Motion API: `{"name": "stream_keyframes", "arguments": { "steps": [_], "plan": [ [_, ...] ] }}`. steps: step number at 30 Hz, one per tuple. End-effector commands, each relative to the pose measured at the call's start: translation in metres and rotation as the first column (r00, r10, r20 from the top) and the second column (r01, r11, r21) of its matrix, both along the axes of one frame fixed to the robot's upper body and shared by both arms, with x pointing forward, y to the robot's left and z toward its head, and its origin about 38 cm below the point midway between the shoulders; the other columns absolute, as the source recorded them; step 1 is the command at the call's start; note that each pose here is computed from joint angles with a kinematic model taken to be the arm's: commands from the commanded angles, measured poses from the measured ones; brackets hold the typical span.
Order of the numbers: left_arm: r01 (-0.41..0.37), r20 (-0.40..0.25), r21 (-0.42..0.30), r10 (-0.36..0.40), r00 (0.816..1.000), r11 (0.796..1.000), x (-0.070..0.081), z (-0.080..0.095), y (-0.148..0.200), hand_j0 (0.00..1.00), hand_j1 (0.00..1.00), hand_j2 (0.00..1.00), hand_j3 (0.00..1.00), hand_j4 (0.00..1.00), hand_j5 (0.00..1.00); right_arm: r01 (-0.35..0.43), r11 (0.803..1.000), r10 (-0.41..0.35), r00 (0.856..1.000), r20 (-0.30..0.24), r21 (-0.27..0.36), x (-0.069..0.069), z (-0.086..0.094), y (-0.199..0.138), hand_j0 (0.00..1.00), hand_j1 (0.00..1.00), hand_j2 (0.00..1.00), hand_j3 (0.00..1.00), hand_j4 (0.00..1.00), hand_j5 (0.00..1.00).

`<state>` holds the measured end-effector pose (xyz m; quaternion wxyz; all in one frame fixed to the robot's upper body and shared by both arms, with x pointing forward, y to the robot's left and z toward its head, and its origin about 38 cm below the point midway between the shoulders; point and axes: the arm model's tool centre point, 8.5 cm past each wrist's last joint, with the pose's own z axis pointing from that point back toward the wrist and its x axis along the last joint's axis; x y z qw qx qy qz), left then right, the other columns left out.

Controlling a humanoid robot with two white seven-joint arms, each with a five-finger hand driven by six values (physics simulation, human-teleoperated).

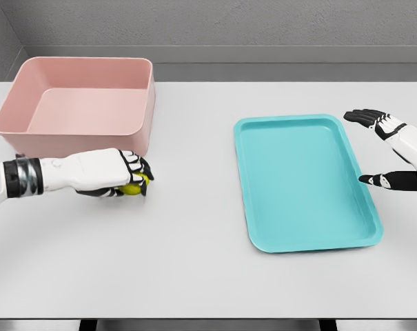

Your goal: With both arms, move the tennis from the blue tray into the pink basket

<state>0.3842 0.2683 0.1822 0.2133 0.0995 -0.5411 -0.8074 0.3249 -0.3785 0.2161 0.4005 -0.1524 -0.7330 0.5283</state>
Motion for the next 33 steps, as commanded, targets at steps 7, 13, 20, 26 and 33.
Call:
{"name": "stream_keyframes", "arguments": {
  "steps": [7, 13, 20, 26, 33],
  "plan": [
    [0.002, 0.01, -0.027, -0.001, 1.0, 1.0, -0.005, 0.02, 0.007, 0.56, 0.56, 0.56, 0.56, 0.56, 0.56, 0.0, 1.0, 0.0, 1.0, 0.0, 0.008, 0.0, 0.001, 0.0, 1.0, 1.0, 1.0, 1.0, 1.0, 1.0],
    [-0.024, 0.038, -0.046, 0.026, 0.999, 0.999, 0.001, 0.039, 0.017, 0.56, 0.56, 0.56, 0.56, 0.56, 0.56, 0.001, 1.0, -0.001, 1.0, 0.001, 0.008, 0.0, 0.001, -0.001, 1.0, 1.0, 1.0, 1.0, 1.0, 1.0],
    [-0.056, 0.075, -0.07, 0.062, 0.995, 0.996, 0.018, 0.058, 0.023, 0.56, 0.56, 0.56, 0.56, 0.56, 0.56, 0.002, 1.0, -0.001, 1.0, -0.004, 0.008, -0.001, 0.0, -0.001, 1.0, 1.0, 1.0, 1.0, 1.0, 1.0],
    [-0.094, 0.086, -0.082, 0.101, 0.991, 0.992, 0.034, 0.063, 0.028, 0.56, 0.56, 0.56, 0.56, 0.56, 0.56, 0.002, 1.0, -0.002, 1.0, -0.006, 0.008, -0.001, -0.001, -0.001, 1.0, 1.0, 1.0, 1.0, 1.0, 1.0],
    [-0.139, 0.092, -0.103, 0.149, 0.985, 0.985, 0.055, 0.066, 0.032, 0.56, 0.56, 0.56, 0.56, 0.56, 0.56, 0.002, 1.0, -0.002, 1.0, -0.006, 0.008, -0.001, -0.001, -0.001, 1.0, 1.0, 1.0, 1.0, 1.0, 1.0]
  ]
}}
